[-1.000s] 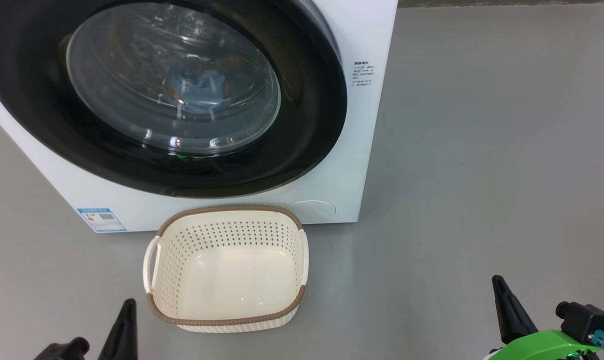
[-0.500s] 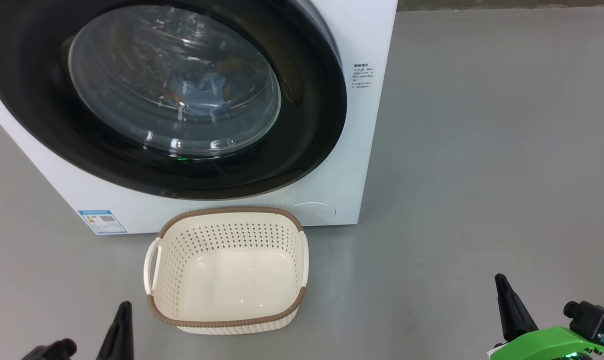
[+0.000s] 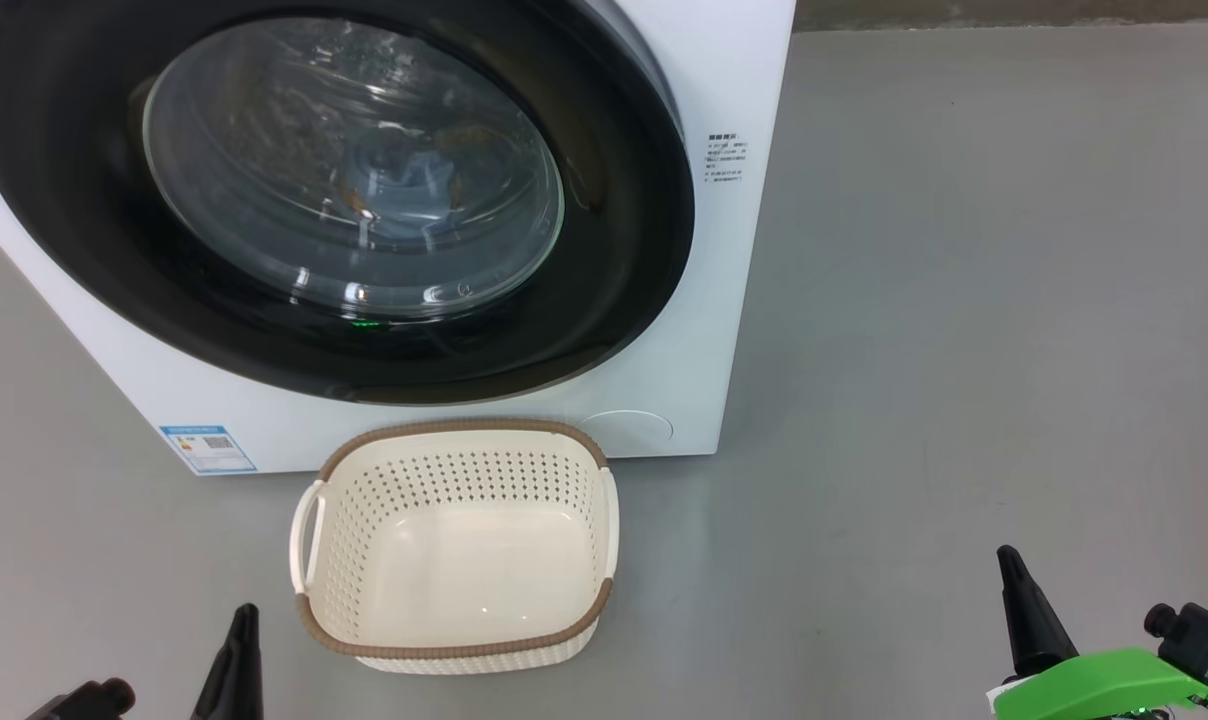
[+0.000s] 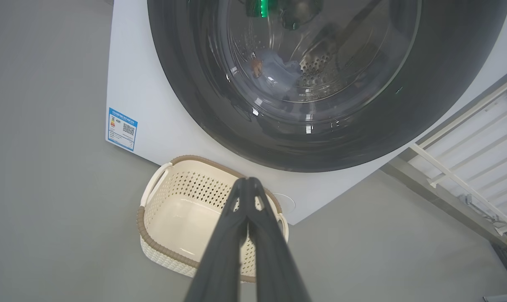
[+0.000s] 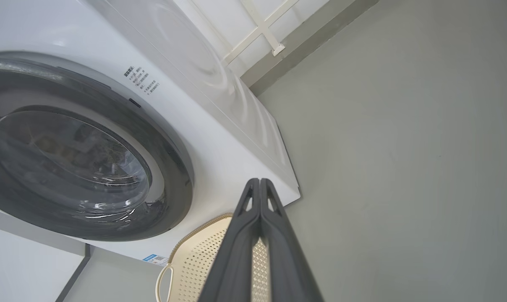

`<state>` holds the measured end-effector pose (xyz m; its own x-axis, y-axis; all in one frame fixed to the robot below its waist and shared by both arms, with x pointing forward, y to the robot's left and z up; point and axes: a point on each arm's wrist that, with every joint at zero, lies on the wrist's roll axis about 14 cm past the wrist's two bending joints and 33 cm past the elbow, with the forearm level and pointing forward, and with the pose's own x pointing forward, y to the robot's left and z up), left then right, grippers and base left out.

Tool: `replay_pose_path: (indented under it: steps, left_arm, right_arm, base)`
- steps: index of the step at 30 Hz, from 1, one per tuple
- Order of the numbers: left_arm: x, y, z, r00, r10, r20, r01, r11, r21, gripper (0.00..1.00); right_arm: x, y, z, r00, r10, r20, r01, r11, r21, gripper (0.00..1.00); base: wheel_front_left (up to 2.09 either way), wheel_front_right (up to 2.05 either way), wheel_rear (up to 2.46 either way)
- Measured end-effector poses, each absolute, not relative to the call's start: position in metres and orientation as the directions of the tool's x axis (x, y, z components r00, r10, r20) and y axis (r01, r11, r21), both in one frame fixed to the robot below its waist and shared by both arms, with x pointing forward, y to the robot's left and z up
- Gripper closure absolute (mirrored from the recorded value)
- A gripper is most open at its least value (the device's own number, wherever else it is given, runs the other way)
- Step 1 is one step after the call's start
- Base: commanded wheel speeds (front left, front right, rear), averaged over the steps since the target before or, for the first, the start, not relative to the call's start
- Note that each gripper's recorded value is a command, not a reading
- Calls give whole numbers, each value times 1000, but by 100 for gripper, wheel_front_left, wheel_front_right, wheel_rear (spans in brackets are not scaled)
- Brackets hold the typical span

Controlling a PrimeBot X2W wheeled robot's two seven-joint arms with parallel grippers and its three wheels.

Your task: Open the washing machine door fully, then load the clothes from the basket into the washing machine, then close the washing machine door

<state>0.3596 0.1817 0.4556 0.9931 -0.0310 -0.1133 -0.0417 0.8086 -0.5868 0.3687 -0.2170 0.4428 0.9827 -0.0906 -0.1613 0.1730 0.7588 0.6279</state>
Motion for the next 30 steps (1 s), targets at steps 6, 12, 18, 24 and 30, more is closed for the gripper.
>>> replay_pose_path:
  steps: [6, 12, 18, 24, 30]
  left_arm:
    - [360, 183, 455, 992, -25, -122, -59, 771, -635, 100]
    - [362, 184, 458, 993, -16, -117, -68, 728, -682, 100]
    - [362, 186, 458, 992, -10, -125, -84, 684, -725, 100]
    - [363, 186, 458, 991, -9, -130, -95, 636, -766, 100]
    - [366, 186, 462, 992, -9, -123, -94, 584, -806, 100]
  right_arm:
    - [369, -217, 445, 983, -94, -160, 178, 719, 672, 100]
    - [370, -217, 446, 982, -94, -163, 183, 675, 714, 100]
    - [370, -216, 447, 982, -90, -166, 186, 627, 756, 100]
    - [370, -215, 449, 982, -89, -164, 185, 579, 794, 100]
    - [371, -215, 451, 983, -87, -163, 184, 530, 828, 100]
  base:
    - [0, 0, 0]
    - [0, 0, 0]
    - [0, 0, 0]
    - [0, 0, 0]
    - [0, 0, 0]
